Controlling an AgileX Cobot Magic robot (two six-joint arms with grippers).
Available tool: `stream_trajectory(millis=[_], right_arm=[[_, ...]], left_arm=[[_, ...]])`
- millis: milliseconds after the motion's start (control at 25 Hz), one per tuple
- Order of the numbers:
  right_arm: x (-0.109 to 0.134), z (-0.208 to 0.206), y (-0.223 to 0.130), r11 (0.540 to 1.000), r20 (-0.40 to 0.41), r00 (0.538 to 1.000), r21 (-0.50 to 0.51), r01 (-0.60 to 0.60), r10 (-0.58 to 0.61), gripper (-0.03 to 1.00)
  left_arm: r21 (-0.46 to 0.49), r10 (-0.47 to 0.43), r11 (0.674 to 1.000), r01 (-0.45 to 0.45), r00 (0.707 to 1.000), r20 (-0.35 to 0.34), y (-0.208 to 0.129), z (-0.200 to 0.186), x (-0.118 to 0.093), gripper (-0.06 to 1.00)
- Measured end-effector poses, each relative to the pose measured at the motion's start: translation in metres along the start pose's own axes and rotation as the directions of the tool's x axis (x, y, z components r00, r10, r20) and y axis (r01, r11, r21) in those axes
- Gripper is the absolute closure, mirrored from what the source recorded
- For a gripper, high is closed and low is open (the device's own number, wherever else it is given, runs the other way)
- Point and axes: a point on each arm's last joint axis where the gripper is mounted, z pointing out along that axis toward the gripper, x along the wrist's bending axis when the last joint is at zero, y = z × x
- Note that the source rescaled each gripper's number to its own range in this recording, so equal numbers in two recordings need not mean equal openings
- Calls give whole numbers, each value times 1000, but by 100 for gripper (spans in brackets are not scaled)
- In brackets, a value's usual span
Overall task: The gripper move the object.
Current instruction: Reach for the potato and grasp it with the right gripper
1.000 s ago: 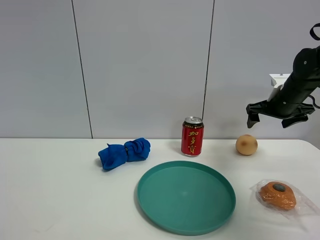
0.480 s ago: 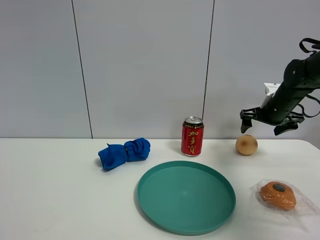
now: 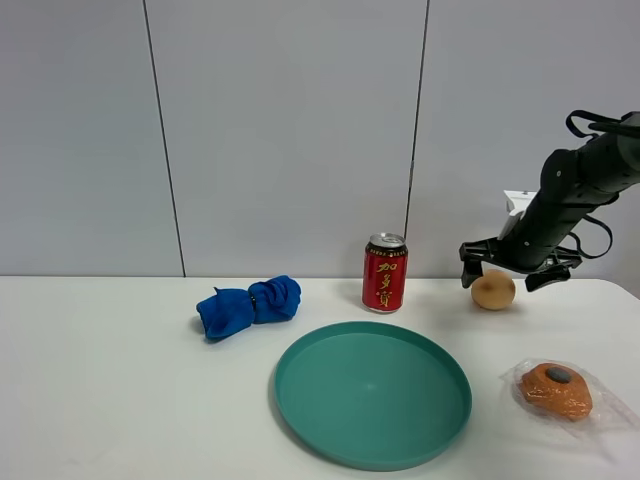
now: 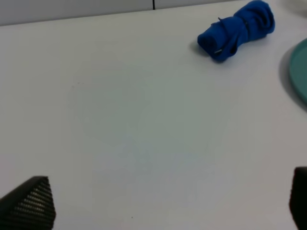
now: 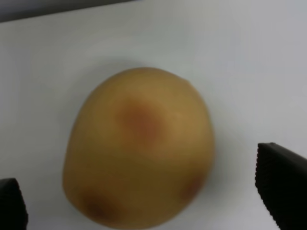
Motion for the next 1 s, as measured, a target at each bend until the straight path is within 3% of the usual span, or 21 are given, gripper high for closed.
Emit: stream_trajectory(millis=[360, 760, 1000], right_arm=[[2, 6, 1, 999, -2, 1000, -49, 3, -4, 6], [1, 27, -13, 1000, -1, 1000, -12, 4, -4, 6], [1, 27, -9, 998, -2, 1000, -57, 4, -4, 6]], left_arm=[[0, 0, 1000, 0, 1000, 0, 0, 0, 0, -6], [0, 0, 1000, 0, 1000, 0, 0, 0, 0, -6], [0, 0, 1000, 0, 1000, 0, 0, 0, 0, -6]])
